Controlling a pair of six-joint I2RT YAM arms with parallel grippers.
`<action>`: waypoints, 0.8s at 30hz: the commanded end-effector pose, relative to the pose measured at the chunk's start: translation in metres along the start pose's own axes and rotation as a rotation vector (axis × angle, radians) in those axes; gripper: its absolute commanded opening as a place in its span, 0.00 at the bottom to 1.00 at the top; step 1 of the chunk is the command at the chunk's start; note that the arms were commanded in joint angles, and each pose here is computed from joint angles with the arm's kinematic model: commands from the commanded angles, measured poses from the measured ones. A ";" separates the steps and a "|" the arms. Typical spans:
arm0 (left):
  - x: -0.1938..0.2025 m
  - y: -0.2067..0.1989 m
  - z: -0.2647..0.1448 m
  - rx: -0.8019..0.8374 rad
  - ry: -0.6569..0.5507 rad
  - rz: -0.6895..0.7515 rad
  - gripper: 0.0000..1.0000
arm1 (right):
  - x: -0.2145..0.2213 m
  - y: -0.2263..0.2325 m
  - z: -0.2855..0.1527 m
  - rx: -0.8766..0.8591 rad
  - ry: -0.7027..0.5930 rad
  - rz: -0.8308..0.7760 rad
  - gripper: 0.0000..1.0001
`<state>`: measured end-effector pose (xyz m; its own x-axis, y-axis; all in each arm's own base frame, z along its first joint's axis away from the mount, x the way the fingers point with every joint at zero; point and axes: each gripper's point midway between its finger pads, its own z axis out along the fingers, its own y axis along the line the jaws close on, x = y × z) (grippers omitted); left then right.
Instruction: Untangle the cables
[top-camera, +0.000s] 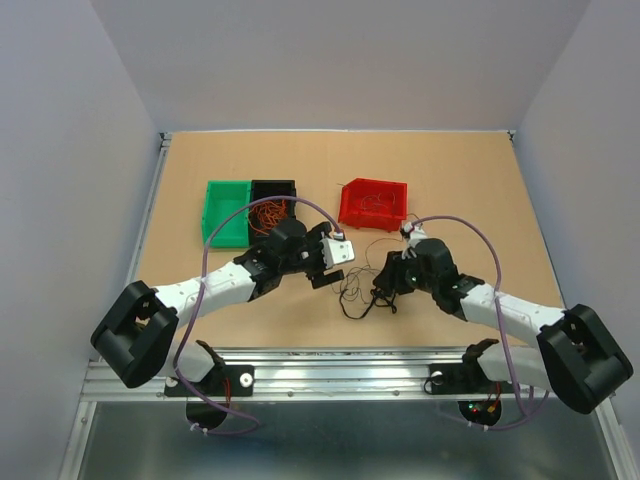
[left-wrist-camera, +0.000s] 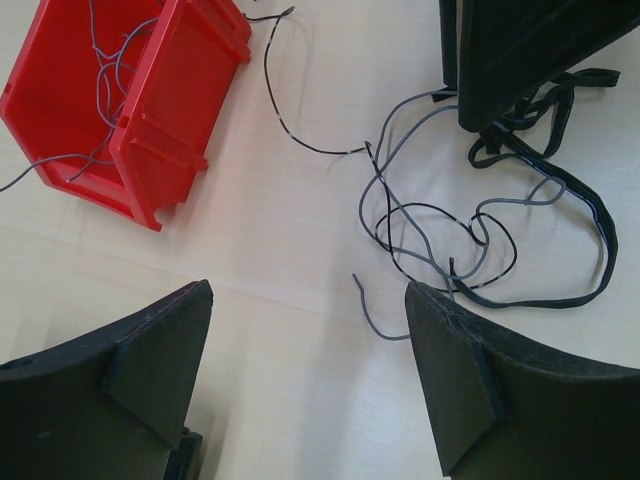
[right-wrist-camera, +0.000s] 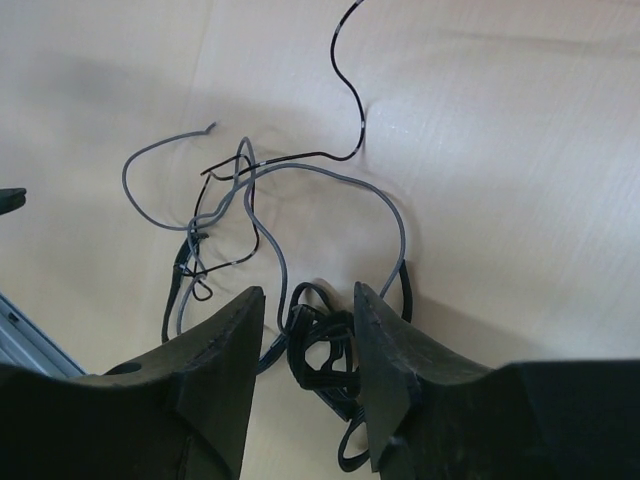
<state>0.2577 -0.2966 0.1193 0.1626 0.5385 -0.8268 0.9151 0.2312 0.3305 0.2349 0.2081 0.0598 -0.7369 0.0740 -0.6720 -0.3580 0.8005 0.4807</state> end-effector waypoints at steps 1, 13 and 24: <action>-0.031 0.018 -0.005 -0.055 -0.072 0.037 0.89 | -0.038 0.031 0.007 -0.087 -0.089 -0.067 0.46; -0.030 0.028 -0.005 -0.111 -0.059 0.019 0.86 | -0.056 0.075 0.016 -0.267 -0.160 -0.114 0.09; -0.046 0.029 -0.021 -0.142 -0.131 0.024 0.86 | -0.075 0.137 -0.042 -0.529 -0.335 -0.177 0.01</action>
<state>0.2697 -0.2912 0.1354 0.1667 0.5312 -0.8307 0.8774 0.3045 0.3708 0.2330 0.2764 0.1475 -0.5578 0.1254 -0.8205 -0.6454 0.5561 0.5237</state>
